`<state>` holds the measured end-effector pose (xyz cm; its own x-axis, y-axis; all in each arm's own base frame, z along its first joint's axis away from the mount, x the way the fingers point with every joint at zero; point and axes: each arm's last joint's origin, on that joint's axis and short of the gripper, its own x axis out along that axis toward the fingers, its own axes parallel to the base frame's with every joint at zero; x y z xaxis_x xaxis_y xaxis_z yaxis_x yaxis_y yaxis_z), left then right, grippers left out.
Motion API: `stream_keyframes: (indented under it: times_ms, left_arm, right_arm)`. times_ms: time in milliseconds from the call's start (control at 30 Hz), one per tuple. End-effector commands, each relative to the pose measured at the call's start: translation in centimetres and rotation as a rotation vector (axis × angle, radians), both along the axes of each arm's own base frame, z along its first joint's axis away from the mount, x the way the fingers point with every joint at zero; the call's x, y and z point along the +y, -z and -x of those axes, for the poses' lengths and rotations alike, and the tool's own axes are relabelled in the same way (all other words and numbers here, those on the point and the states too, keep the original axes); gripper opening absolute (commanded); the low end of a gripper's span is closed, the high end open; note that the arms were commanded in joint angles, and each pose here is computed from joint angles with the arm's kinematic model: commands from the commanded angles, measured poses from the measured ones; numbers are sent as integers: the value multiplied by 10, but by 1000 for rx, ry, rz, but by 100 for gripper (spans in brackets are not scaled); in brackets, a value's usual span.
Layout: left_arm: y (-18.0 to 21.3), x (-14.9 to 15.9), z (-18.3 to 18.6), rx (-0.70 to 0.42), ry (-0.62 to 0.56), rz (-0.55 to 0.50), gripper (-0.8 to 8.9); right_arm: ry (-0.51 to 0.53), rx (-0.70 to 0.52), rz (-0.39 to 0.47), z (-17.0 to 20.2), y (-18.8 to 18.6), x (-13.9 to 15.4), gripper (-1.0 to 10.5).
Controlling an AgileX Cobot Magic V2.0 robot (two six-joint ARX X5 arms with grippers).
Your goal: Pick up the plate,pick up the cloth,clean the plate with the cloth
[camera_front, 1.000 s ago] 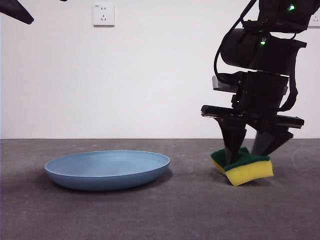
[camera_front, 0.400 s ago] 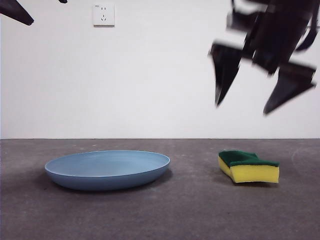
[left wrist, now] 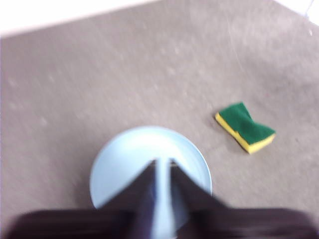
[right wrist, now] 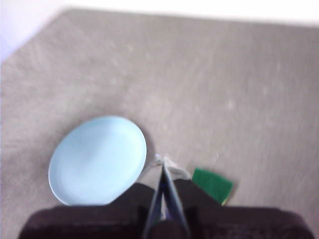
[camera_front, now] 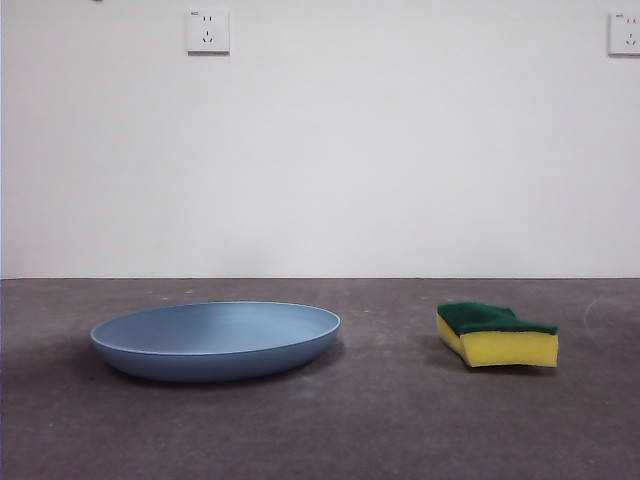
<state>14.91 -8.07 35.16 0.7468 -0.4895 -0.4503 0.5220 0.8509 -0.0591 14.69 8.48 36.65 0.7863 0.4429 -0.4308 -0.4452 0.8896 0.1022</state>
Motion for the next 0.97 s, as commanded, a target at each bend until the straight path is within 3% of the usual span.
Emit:
stream_keyframes:
  times_ms: [33,233,367,533,967]
  left_arm:
    - [2,2,9,-73,-1,-5,-8]
    - [34,10,29,-198,-11,58,-8]
    - [56,14,39,-240,7,97,-8]
    - [65,15,41,-119,-36,169,-3]
    - [75,12,36,-29,-50,124,-3]
  right_arm:
    - [12,-56,9,14,12,-3,-8]
    - [54,-163,-6,38,47,-12,-8]
    - [46,-156,-3,43,69,-15,-8]
    - [123,-39,-59,43,78,-15,2]
    - [127,-34,-60,43,78,-15,2]
